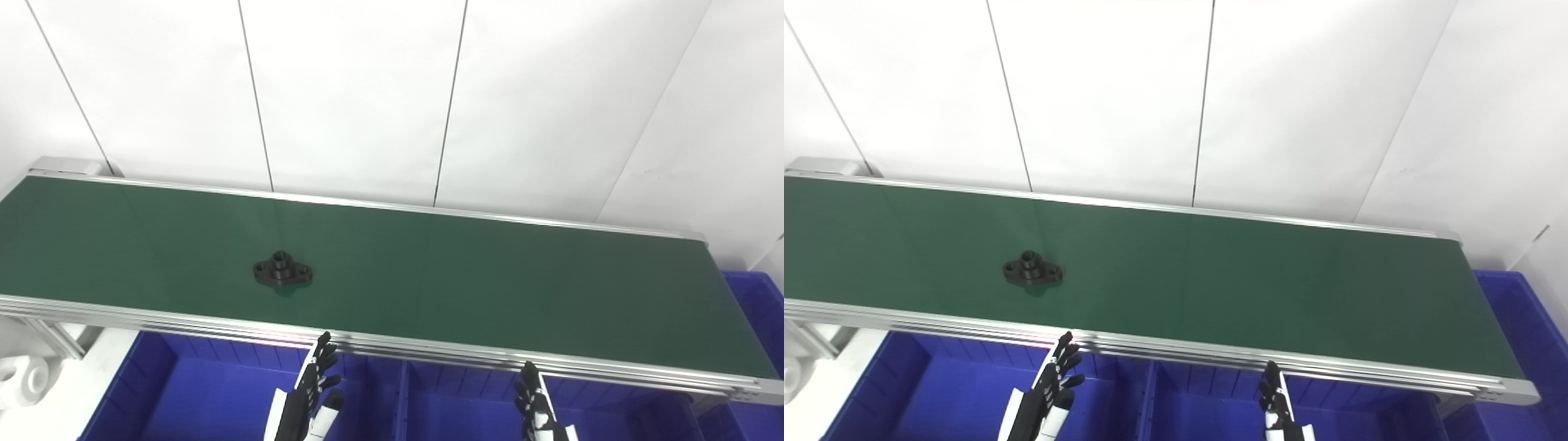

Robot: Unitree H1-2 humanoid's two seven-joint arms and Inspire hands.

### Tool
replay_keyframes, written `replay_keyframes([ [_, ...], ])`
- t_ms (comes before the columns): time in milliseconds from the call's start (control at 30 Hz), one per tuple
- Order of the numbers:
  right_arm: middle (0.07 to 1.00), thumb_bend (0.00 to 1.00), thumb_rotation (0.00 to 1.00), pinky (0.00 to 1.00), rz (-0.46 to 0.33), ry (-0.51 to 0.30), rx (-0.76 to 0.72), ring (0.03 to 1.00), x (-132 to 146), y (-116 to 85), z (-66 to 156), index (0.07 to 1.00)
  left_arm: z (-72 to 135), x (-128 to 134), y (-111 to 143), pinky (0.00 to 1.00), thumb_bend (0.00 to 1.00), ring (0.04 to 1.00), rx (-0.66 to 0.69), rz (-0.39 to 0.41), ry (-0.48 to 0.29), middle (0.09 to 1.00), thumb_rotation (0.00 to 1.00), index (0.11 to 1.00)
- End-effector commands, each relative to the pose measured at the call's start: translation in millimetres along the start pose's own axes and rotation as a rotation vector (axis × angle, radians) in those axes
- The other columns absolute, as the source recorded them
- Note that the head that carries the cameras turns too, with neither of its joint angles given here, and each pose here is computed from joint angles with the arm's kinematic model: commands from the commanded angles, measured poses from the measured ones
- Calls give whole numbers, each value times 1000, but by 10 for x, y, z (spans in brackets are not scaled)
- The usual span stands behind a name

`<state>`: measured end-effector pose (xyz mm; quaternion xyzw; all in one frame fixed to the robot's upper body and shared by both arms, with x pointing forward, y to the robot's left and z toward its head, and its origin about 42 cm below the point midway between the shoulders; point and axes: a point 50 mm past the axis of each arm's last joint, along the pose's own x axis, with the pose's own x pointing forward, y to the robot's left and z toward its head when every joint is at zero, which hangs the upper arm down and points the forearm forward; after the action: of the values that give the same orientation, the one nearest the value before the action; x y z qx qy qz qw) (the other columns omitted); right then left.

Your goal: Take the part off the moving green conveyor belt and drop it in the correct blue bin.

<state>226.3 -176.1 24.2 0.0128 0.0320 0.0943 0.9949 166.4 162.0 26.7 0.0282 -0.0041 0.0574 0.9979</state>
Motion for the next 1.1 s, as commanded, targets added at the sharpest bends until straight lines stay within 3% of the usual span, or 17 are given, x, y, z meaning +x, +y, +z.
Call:
replay_keyframes([
  [0,1000,827,1000,1000,17,-109,-17,986,63,-16,193,1000,152,62,-45,819,845,905,-2,6,-81,930,951,949],
  [133,1000,801,992,1000,33,-137,-42,984,58,-70,272,1000,184,52,-96,850,806,919,5,5,-84,944,985,965],
  [367,938,810,830,910,33,-224,-146,918,13,-166,589,955,251,56,-213,906,781,931,-9,-7,-84,961,1000,984],
  [400,933,808,822,904,18,-254,-196,913,39,-185,709,952,253,62,-228,906,781,930,-8,-9,-84,961,1000,984],
  [433,894,802,738,861,6,-275,-232,875,57,-197,793,929,253,67,-238,905,777,933,-7,-11,-84,963,1000,987],
  [500,866,796,665,817,-26,-346,-345,842,153,-210,1007,912,251,83,-266,909,764,937,-14,-15,-80,965,1000,990],
  [567,854,817,593,786,-45,-392,-431,822,330,-180,1231,897,248,100,-295,915,736,940,-20,-18,-76,965,1000,990],
  [600,867,829,510,766,-45,-404,-466,823,433,-155,1337,889,246,107,-308,914,712,942,-21,-19,-74,963,1000,987],
  [767,888,880,390,674,-14,-398,-666,793,967,5,1792,888,244,138,-357,927,728,948,-24,-31,-67,966,1000,990],
  [967,870,936,394,561,26,-359,-871,754,1494,272,2050,882,274,141,-375,942,724,954,-30,-35,-74,967,1000,993],
  [1033,840,949,386,510,43,-358,-918,689,1613,358,2101,869,283,140,-380,946,725,956,-36,-37,-74,965,1000,992],
  [1067,825,945,374,417,50,-357,-941,582,1663,403,2122,863,290,138,-382,944,728,957,-37,-37,-73,965,1000,992],
])
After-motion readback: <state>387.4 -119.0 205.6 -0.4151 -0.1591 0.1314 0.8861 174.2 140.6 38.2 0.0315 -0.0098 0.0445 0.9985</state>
